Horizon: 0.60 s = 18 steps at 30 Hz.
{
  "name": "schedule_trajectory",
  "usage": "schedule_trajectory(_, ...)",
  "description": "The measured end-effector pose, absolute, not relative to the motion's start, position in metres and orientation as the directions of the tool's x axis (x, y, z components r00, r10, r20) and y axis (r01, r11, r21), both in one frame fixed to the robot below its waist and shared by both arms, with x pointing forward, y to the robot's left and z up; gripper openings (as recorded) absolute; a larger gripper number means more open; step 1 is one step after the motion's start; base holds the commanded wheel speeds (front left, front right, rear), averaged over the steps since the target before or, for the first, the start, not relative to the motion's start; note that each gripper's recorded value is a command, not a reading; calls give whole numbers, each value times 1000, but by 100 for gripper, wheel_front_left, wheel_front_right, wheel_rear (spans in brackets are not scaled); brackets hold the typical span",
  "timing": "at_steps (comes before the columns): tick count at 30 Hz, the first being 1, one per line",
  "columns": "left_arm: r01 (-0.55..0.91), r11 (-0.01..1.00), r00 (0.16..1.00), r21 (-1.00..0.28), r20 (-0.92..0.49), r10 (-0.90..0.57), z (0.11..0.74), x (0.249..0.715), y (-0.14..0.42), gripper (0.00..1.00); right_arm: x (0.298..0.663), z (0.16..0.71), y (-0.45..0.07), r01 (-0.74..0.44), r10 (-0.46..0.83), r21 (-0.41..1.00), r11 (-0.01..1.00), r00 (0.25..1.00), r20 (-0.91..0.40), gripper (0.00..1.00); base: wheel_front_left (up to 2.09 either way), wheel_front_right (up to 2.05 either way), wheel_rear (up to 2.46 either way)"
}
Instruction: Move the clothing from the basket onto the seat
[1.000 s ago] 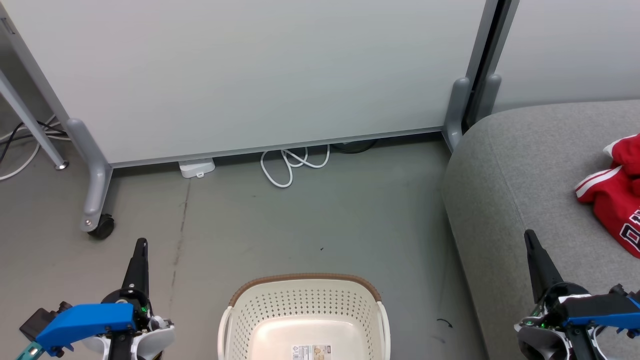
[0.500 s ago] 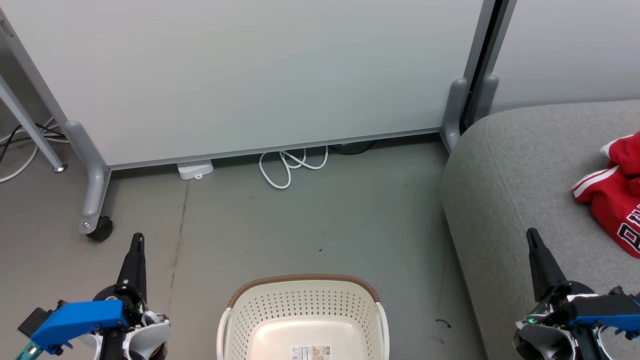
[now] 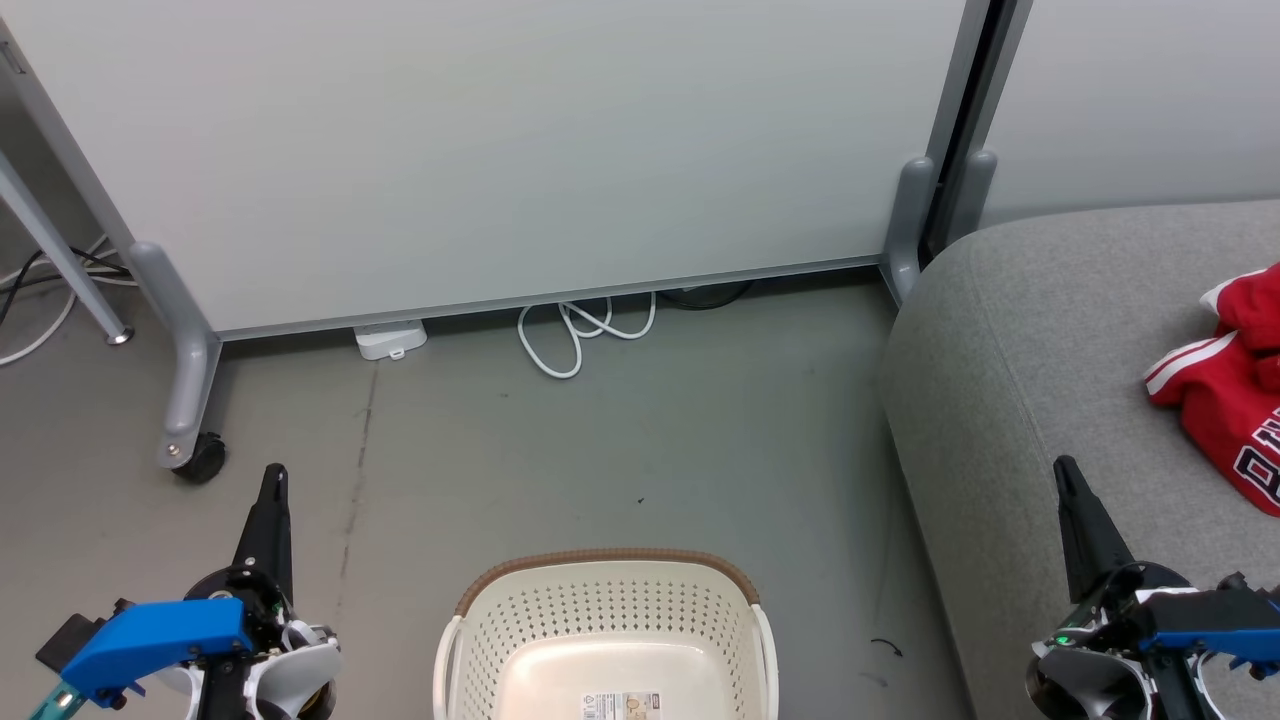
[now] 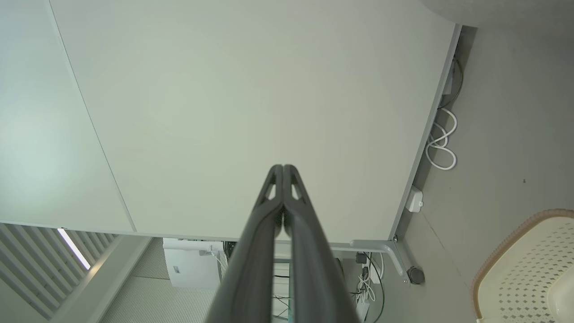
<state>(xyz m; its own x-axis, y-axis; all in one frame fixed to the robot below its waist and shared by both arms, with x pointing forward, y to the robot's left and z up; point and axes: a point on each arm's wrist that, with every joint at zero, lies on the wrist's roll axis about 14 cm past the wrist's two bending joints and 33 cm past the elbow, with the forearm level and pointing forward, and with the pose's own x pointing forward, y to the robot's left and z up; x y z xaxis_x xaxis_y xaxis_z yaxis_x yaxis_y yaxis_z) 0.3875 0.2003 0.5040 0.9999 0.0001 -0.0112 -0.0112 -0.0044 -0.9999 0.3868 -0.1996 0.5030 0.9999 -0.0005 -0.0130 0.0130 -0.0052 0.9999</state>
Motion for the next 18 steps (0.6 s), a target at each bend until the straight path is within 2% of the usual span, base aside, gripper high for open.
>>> schedule_trajectory(18, -11, -6, 1000, -1000, -11, 0, 504, 388, 200, 0, 387, 503, -200, 13, -1, 1000, -5, 1000, -13, 0, 0, 0, 0)
